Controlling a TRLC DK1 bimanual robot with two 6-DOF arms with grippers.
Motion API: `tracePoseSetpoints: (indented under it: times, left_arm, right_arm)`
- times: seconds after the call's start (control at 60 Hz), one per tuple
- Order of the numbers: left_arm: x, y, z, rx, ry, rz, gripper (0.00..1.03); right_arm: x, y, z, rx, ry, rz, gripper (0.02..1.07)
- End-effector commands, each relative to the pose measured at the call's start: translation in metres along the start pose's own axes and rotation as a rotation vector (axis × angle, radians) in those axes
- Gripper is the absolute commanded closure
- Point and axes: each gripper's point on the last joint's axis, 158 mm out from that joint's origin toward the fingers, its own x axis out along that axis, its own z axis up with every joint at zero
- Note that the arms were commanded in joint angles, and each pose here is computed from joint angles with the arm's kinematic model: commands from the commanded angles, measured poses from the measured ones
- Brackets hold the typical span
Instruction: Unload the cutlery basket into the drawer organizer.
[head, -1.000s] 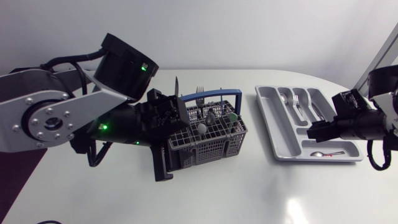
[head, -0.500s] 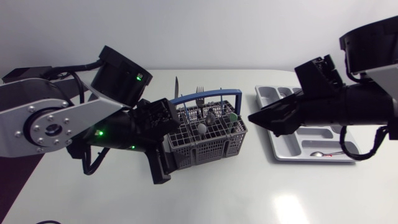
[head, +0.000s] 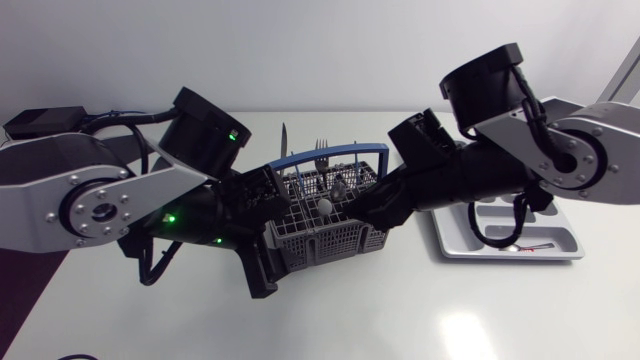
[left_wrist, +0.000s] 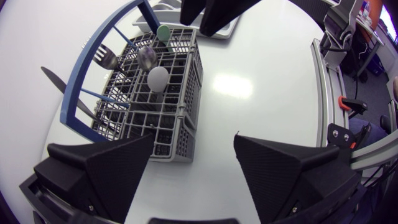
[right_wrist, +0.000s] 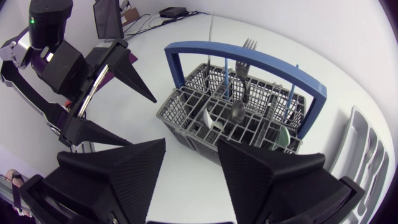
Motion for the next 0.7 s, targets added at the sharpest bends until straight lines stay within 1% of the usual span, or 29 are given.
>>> tracePoseSetpoints:
  times: [0.0,0.117,0.183,0.417,0.45,0.55,0.683]
  left_arm:
    - [0.007,-0.003,-0.017,-0.043,0.044,-0.011,0.14]
    - [0.006,-0.004,-0.017,-0.053,0.046,-0.011,0.14]
    - [0.004,-0.003,-0.017,-0.054,0.047,-0.010,0.14]
    - [-0.001,0.002,-0.015,-0.068,0.032,0.004,0.14]
    - [0.000,0.002,-0.015,-0.069,0.032,0.005,0.14]
    - [0.000,0.005,-0.016,-0.079,0.029,0.005,0.14]
    - [0.002,0.003,-0.016,-0.085,0.026,-0.013,0.14]
  right_arm:
    - [0.009,-0.001,0.008,0.011,-0.006,0.006,0.48]
    - [0.023,-0.007,0.005,0.007,0.007,0.006,0.48]
    - [0.030,-0.010,0.005,0.005,0.008,0.006,0.54]
    - [0.044,-0.012,0.007,-0.022,0.016,0.012,0.54]
    - [0.046,-0.012,0.008,-0.024,0.017,0.011,0.57]
    - [0.052,-0.012,0.010,-0.029,0.020,0.012,0.57]
    - [0.061,-0.012,0.009,-0.038,0.030,0.010,0.63]
